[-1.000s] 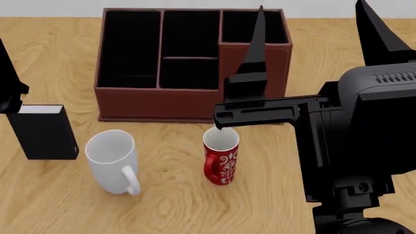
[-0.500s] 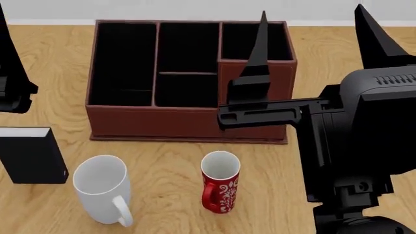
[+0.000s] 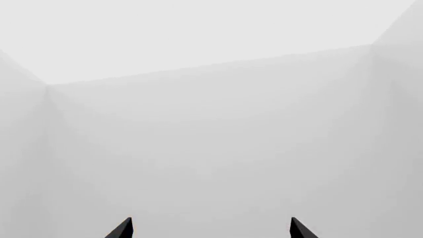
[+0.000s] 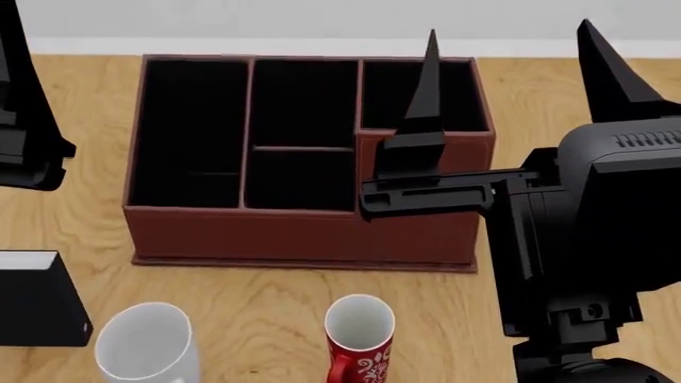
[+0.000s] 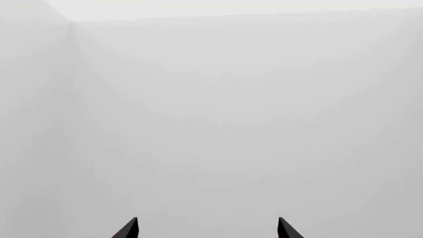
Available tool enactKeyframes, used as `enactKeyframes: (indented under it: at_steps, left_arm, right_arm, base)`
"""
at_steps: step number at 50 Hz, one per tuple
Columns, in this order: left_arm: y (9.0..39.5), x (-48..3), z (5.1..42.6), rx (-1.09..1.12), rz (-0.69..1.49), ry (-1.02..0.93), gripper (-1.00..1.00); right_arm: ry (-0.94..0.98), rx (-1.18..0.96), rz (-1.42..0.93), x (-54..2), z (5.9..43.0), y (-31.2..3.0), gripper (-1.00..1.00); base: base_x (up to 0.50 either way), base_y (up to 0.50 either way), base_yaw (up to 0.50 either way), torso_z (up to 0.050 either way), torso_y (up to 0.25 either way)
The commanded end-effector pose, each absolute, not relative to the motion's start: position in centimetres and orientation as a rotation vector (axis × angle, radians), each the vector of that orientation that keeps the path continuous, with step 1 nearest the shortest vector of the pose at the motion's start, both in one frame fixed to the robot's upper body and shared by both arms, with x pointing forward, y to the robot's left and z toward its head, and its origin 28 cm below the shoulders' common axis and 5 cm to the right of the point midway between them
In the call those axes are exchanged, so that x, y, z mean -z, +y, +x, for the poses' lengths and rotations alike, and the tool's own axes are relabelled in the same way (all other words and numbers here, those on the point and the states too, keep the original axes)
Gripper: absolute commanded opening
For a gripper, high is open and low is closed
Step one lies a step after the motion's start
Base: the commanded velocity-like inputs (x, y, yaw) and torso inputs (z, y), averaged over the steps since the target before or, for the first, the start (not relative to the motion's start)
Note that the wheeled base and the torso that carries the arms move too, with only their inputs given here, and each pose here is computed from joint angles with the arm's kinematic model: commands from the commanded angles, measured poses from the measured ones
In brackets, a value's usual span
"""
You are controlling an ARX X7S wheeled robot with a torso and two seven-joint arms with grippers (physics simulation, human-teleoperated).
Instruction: Pick up the white mug and place it to the right of the caddy.
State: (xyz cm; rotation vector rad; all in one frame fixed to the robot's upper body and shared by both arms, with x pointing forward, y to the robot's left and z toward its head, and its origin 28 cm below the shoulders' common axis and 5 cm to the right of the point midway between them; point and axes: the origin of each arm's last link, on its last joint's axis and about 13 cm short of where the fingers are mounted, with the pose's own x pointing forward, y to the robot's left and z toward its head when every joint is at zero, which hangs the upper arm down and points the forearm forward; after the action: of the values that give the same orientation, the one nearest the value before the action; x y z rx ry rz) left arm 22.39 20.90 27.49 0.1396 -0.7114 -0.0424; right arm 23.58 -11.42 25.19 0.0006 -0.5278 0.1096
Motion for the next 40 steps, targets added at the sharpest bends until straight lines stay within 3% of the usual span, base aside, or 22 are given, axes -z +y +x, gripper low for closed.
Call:
enactKeyframes:
  at_steps: [1,29,40]
  left_arm:
    - [20.91,-27.47,22.50,0.042,0.140,-0.711,1.00]
    - [21.09,-27.31,22.19,0.031,0.145,-0.709,1.00]
    - [21.17,-27.21,22.33,0.030,0.140,-0.706,1.00]
  right_arm:
    - [-0.523,-0.112,0.001,-25.02,23.69,-11.42,1.00]
    - [-0.518,-0.115,-0.010,-24.87,23.30,-11.48,1.00]
    - [-0.519,-0.109,-0.008,-25.01,23.30,-11.51,1.00]
  base:
    - [0.22,0.00,0.00,0.000,0.015]
    - [0.22,0.00,0.00,0.000,0.000]
    - [0.00,0.00,0.00,0.000,0.000]
